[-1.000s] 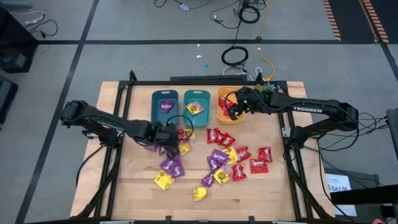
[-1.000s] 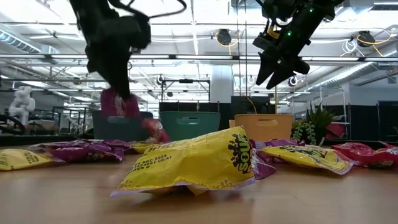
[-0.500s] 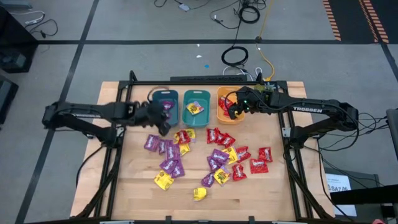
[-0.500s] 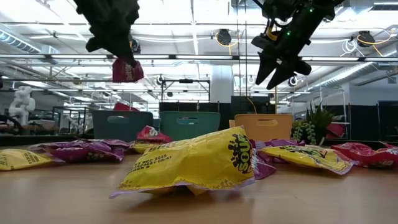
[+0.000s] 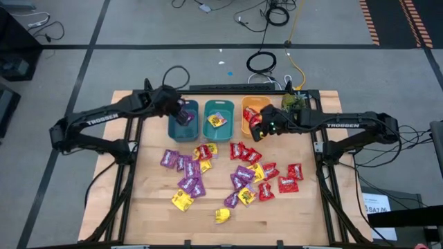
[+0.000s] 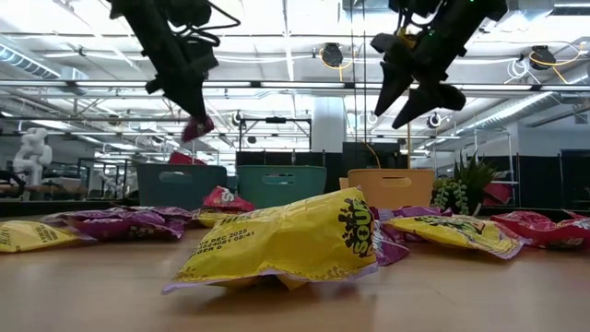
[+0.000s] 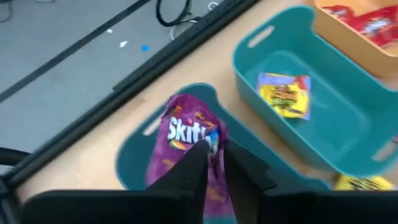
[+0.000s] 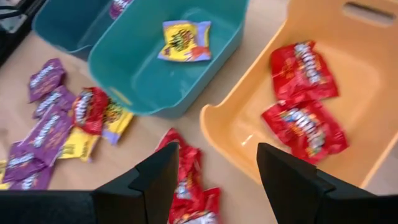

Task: Sort candy
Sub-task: Put the violet candy into the blue bin, then put the red candy into the yellow bin

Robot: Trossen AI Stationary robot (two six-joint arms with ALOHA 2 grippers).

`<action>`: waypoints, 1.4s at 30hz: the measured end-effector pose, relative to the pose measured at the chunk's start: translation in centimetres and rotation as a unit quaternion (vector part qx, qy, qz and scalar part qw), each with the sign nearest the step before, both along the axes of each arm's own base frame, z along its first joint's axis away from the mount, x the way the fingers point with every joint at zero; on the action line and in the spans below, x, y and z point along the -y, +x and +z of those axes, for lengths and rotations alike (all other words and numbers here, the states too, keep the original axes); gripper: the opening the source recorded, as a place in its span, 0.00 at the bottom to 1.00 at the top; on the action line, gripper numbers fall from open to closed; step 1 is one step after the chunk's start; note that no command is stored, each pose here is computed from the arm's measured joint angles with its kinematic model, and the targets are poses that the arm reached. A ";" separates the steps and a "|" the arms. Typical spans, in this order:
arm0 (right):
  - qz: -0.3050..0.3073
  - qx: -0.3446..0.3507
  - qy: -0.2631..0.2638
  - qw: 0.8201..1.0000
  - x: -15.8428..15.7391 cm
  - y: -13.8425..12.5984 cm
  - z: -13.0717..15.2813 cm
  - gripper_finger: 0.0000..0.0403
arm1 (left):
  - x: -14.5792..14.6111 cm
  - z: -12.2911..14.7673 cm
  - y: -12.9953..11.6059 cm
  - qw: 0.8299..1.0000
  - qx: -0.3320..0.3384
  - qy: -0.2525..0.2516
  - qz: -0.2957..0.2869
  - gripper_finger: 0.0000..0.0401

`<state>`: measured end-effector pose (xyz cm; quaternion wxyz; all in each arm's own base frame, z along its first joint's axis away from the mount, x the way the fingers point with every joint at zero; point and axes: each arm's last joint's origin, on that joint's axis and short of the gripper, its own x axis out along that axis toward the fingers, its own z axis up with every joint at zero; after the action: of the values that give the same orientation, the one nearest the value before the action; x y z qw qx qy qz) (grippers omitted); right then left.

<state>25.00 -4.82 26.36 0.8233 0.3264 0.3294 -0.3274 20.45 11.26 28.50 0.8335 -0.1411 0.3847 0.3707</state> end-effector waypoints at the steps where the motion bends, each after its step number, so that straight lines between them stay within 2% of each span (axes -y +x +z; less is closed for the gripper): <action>1: 0.001 0.003 0.003 1.000 -0.3 0.1 0.0 0.52 | -0.3 -0.1 0.0 1.000 -0.003 0.002 0.001 0.18; 7: 0.017 0.020 0.011 1.000 -1.8 0.5 0.2 0.52 | -1.3 -0.9 0.2 1.000 -0.023 -0.008 0.004 0.26; 14: 0.044 0.029 0.010 0.999 -3.2 0.8 0.3 0.52 | -1.4 -1.0 0.1 1.000 -0.025 -0.011 0.004 0.27; 21: 0.071 0.008 0.015 0.997 -4.7 1.4 -0.7 0.52 | -1.2 -1.2 -0.1 0.999 -0.039 -0.024 0.006 0.27; 31: 0.110 -0.113 0.038 0.987 -7.1 3.4 -5.9 0.52 | -1.1 -1.2 -0.2 0.999 -0.038 -0.024 0.006 0.27; 42: 0.064 -0.232 0.066 0.968 -7.5 4.8 -12.6 0.51 | 0.0 0.8 -1.3 0.999 0.026 -0.035 -0.029 0.27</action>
<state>29.79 2.69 13.73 0.7203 0.2728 0.5527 -0.3183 19.11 11.26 29.30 0.8481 -0.1689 0.3798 0.3287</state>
